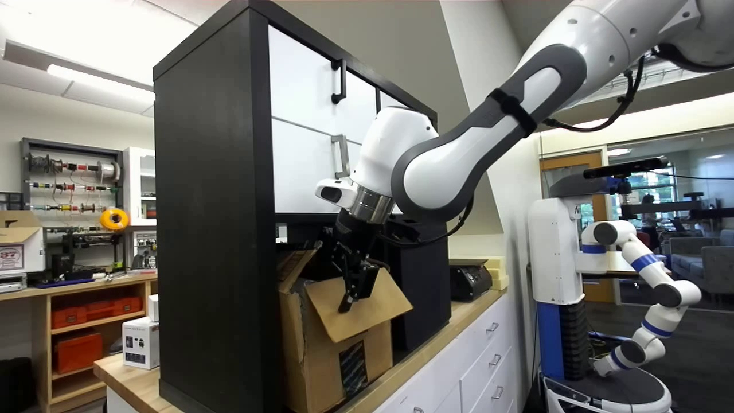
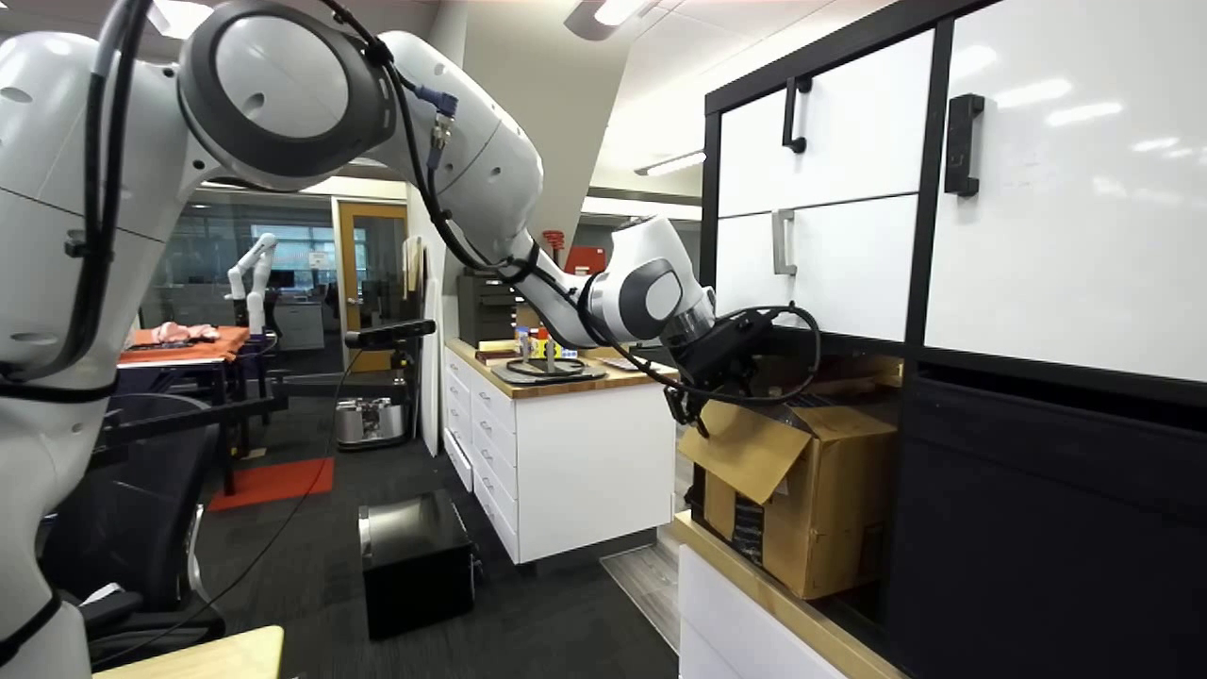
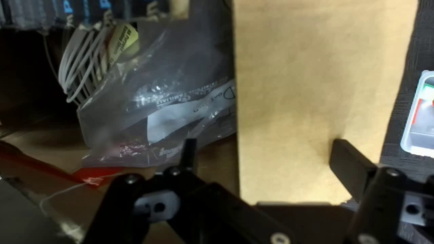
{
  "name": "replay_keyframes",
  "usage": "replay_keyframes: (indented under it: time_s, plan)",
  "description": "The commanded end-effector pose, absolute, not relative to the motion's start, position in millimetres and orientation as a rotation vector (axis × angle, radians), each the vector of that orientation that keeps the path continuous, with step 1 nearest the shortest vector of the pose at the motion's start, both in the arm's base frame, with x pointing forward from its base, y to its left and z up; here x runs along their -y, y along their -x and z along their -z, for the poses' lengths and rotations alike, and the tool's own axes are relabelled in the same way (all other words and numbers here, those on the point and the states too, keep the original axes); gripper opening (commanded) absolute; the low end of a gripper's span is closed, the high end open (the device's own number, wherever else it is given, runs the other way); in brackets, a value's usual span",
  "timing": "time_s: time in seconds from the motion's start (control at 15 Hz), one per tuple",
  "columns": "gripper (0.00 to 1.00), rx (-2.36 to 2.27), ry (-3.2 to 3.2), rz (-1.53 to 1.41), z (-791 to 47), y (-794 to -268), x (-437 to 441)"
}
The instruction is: Pull the carton box under the drawer
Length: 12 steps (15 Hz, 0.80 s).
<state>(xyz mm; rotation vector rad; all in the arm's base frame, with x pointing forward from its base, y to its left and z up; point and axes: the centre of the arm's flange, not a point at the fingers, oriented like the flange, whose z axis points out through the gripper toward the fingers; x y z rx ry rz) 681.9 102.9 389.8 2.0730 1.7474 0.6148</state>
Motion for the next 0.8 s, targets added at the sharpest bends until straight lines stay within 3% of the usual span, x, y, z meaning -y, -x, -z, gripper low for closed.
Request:
replay_keyframes:
  time_s: [0.0, 0.73]
  plan:
    - [0.74, -1.733, -2.07, -0.608, -379.3, -700.1, -104.2]
    - [0.04, -1.679, -2.127, -0.633, -385.8, -676.1, -87.8]
